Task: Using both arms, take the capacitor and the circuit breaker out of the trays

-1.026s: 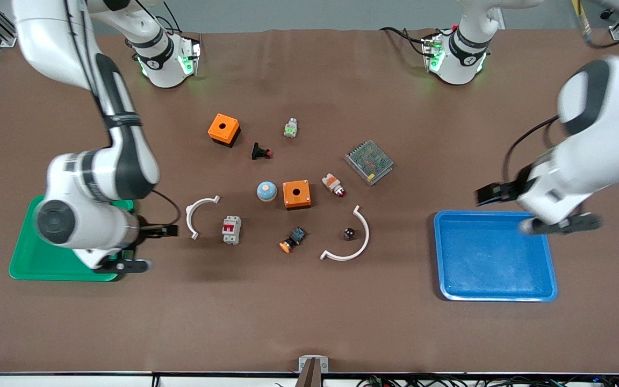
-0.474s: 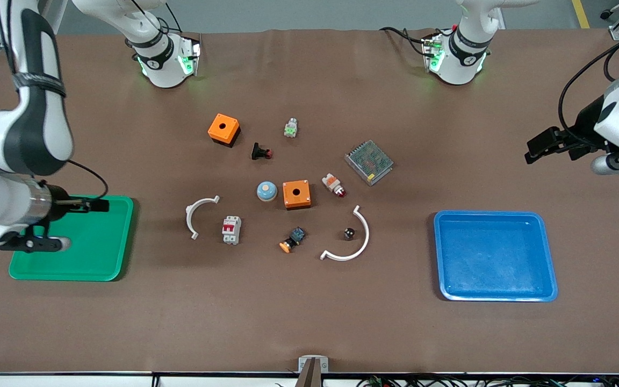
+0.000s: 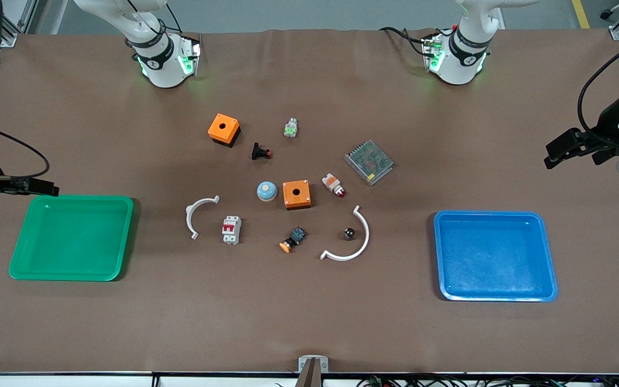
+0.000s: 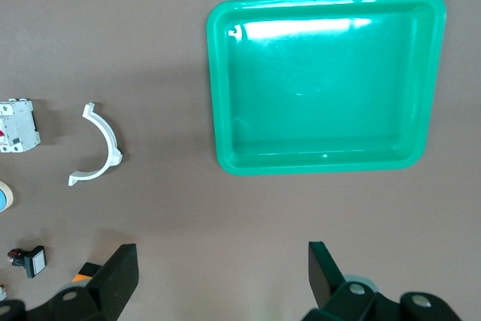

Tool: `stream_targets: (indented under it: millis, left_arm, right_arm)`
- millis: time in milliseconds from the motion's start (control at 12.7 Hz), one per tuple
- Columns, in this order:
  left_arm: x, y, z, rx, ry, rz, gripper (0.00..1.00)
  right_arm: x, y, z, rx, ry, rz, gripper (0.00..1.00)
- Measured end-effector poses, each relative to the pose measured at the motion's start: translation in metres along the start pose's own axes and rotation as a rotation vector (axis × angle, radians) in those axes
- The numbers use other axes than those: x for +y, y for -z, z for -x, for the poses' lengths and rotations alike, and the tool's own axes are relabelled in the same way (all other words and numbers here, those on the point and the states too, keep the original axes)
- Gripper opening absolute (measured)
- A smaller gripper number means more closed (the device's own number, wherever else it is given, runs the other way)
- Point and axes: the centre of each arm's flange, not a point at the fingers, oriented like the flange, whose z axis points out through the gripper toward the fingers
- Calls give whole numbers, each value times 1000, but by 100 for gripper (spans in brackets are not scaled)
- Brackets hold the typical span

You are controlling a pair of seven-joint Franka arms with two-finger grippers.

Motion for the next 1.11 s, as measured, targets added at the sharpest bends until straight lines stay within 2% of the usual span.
stream_targets:
  millis: [237, 553, 947, 1105]
  left_arm:
    - [1, -5, -1, -21, -1, 7, 100]
    - [2, -1, -1, -17, 0, 17, 100]
    - [2, -2, 0, -22, 0, 16, 100]
    - [3, -8, 6, -25, -2, 13, 100]
  right_arm:
    - [15, 17, 14, 16, -5, -10, 100]
    - [17, 8, 15, -4, -1, -14, 100]
    - [13, 8, 14, -3, 8, -14, 100]
    - [13, 14, 14, 13, 7, -12, 100]
